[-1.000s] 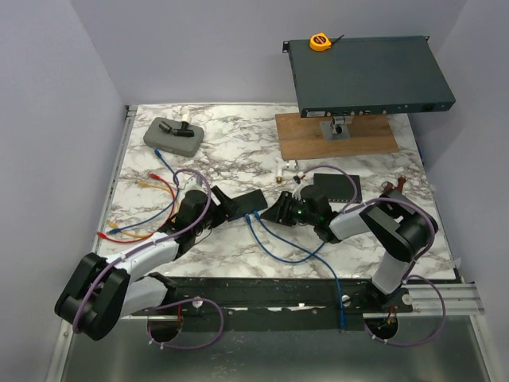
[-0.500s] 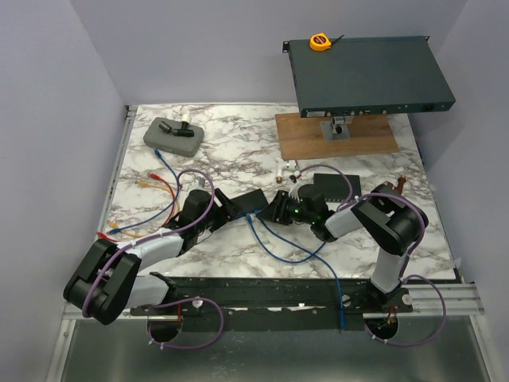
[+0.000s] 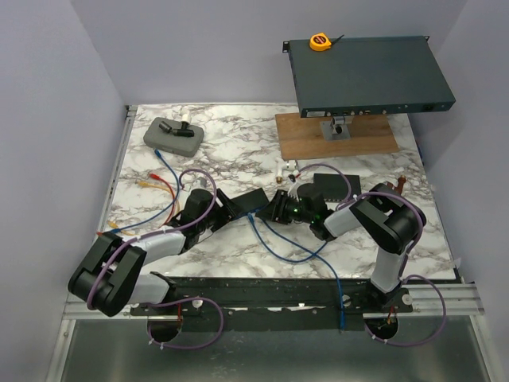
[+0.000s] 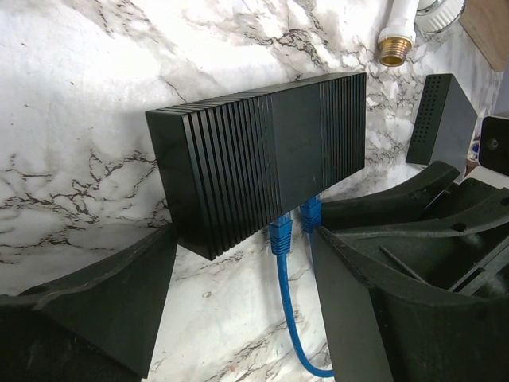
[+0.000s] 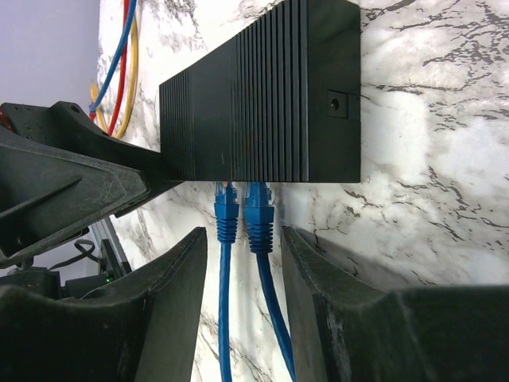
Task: Pull the plug from the switch port
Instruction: Pull the connector from the switch port.
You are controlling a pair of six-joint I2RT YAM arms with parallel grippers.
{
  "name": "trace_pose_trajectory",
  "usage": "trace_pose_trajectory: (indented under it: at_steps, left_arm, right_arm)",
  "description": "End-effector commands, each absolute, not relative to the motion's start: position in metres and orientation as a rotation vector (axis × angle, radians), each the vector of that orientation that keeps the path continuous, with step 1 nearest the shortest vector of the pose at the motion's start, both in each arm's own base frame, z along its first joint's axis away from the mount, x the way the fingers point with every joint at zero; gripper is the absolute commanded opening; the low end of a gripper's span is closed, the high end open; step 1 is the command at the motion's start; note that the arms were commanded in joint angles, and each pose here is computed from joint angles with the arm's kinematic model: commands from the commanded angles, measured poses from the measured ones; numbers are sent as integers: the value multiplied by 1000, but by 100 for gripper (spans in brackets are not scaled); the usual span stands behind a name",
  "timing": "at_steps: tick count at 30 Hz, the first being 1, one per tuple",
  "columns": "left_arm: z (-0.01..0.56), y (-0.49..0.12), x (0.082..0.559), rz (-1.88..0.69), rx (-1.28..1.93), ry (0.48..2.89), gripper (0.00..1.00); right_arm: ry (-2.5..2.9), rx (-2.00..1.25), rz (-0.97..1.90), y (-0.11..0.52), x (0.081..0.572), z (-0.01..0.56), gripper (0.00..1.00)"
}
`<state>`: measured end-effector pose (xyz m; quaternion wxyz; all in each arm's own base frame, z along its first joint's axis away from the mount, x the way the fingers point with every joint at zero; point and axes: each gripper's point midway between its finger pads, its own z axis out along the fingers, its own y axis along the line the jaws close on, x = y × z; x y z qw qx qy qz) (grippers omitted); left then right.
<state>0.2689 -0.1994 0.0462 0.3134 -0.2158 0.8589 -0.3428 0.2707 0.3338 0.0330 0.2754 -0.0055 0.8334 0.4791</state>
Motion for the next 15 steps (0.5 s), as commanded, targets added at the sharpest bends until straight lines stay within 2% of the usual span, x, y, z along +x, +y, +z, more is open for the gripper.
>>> trace_pose_trajectory:
  at_steps: [1,15]
  left_arm:
    - [52,-207,275,-944,-560,2260,67]
    - [45,-210,273,-923,-568,2301,61]
  right_arm:
    - [2229,-46,1279,333,273,33,45]
    - [2225,-57,1228,328,276,37,45]
